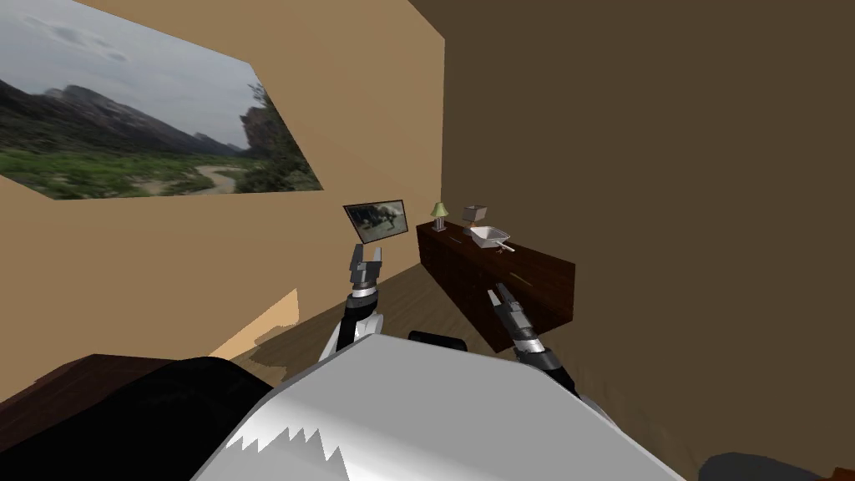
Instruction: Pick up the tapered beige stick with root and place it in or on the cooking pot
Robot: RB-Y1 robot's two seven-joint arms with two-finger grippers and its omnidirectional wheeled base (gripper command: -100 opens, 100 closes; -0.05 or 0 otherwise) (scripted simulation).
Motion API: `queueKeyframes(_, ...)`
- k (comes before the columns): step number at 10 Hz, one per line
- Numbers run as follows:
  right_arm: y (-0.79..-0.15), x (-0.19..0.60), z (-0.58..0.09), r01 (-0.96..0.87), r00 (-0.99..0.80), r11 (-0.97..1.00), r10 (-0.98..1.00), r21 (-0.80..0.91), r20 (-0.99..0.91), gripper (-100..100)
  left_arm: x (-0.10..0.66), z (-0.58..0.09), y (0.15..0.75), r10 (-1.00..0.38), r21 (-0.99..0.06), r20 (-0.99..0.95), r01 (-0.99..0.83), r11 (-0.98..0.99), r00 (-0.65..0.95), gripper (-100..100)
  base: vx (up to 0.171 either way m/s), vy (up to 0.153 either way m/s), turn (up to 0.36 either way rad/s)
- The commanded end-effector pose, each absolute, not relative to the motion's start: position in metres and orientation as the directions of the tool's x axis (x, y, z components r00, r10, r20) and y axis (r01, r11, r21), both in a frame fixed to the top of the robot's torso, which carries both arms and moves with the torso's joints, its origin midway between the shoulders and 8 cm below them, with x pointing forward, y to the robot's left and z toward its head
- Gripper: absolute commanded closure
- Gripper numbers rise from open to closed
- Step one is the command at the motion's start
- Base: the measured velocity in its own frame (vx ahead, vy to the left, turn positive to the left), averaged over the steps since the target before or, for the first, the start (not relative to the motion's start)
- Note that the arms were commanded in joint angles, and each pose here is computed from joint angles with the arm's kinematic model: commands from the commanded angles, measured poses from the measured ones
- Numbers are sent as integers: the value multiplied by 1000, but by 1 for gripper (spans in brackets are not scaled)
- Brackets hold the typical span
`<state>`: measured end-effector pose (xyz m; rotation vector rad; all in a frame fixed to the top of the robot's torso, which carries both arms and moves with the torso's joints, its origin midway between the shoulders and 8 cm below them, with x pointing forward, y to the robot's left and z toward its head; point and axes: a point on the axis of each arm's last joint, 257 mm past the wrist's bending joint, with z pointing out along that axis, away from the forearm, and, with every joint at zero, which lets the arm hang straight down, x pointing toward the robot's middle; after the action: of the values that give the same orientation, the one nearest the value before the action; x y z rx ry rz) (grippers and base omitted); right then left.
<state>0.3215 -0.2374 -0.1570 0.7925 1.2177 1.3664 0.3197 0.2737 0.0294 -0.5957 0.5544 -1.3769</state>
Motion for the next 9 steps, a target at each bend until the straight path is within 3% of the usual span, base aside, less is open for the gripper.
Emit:
queueKeyframes(1,-234,312,-191,-207,-235,148,952,967,-196,-100,320,29,274,-993,-679,-17,728,95,114,0,20,180,147)
queueKeyframes(4,-236,282,-250,-74,-315,218,921,973,-230,-100,320,29,274,-993,-679,-17,728,95,114,0,17,233,122)
queueKeyframes(9,-250,238,-310,57,-432,341,856,938,-285,-100,320,29,274,-993,-679,-17,728,95,114,0,26,144,73)
